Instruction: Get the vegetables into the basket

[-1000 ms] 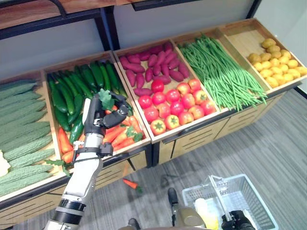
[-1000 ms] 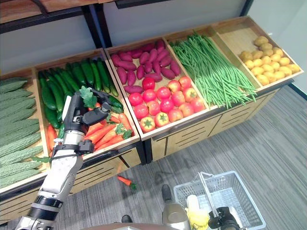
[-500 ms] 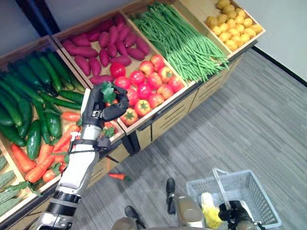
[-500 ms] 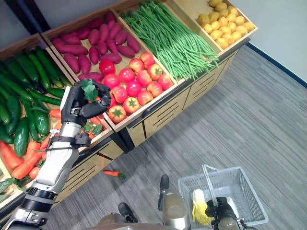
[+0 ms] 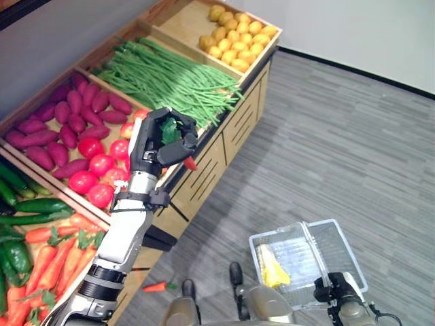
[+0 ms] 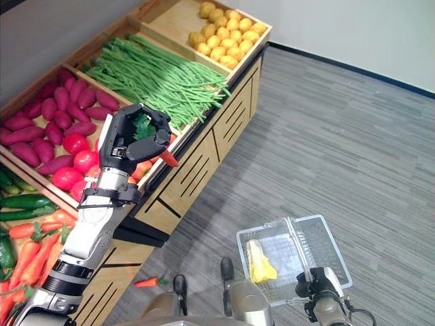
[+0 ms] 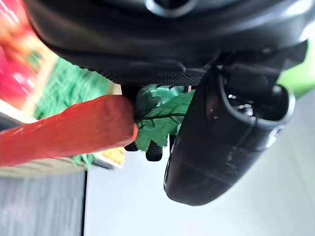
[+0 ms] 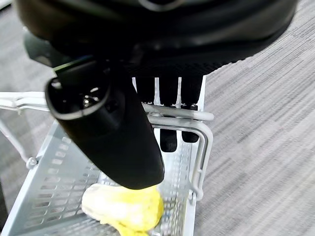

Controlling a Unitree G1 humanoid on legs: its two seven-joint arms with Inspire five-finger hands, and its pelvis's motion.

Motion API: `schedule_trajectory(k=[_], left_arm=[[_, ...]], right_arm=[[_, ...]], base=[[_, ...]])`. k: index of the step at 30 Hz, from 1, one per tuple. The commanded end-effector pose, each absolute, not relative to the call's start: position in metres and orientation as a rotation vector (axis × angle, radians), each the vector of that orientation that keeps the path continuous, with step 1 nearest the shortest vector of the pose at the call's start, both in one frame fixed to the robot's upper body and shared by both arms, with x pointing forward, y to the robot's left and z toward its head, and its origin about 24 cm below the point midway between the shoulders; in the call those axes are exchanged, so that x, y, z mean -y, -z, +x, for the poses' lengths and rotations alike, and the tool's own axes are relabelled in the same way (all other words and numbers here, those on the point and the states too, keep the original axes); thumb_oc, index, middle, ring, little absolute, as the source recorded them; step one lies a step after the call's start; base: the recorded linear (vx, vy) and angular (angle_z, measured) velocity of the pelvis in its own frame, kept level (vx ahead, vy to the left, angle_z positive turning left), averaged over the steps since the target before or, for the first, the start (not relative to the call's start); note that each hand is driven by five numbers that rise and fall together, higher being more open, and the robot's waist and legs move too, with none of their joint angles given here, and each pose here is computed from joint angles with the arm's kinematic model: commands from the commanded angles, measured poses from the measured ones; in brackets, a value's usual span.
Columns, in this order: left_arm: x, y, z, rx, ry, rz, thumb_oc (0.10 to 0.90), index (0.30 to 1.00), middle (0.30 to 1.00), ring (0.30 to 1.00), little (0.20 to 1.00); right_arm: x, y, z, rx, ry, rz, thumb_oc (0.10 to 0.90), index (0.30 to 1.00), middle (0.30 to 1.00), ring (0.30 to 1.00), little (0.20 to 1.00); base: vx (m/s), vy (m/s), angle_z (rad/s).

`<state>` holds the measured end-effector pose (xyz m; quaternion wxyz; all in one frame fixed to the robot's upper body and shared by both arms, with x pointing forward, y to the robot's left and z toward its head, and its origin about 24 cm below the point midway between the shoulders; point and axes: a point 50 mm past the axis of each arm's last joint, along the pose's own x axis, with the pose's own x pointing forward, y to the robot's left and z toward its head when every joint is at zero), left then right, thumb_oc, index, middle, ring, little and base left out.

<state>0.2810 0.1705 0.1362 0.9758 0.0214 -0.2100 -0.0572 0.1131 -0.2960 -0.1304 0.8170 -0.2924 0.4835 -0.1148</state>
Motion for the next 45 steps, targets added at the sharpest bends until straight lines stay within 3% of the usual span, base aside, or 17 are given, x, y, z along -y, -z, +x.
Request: schedule_trajectory(k=[1, 12, 40, 45], left_arm=[[-0.168, -0.191, 0.266, 0.736, 0.148, 0.024, 0.400, 0.300, 0.300, 0.300, 0.300], [-0.179, -0.187, 0.266, 0.713, 0.127, 0.064, 0.400, 0.300, 0.300, 0.300, 0.300], [-0.192, -0.178, 0.258, 0.662, 0.072, 0.118, 0.400, 0.300, 0.300, 0.300, 0.300], [-0.202, -0.177, 0.253, 0.665, -0.005, 0.306, 0.400, 0.300, 0.300, 0.300, 0.300]], right_arm=[[0.315, 0.124, 0.104, -1.041, 0.339, -0.644, 0.400, 0.300, 0.300, 0.300, 0.300], [0.288, 0.133, 0.113, -1.025, 0.263, -0.607, 0.400, 0.300, 0.300, 0.300, 0.300], [0.305, 0.138, 0.072, -1.143, 0.314, -0.618, 0.400, 0.300, 0.300, 0.300, 0.300], [0.302, 0.140, 0.070, -1.157, 0.305, -0.619, 0.400, 0.300, 0.300, 0.300, 0.300]], base=[[-0.03, 0.170, -0.08], [-0.09, 0.143, -0.44], [0.02, -0.058, -0.19], [0.00, 0.011, 0.09]])
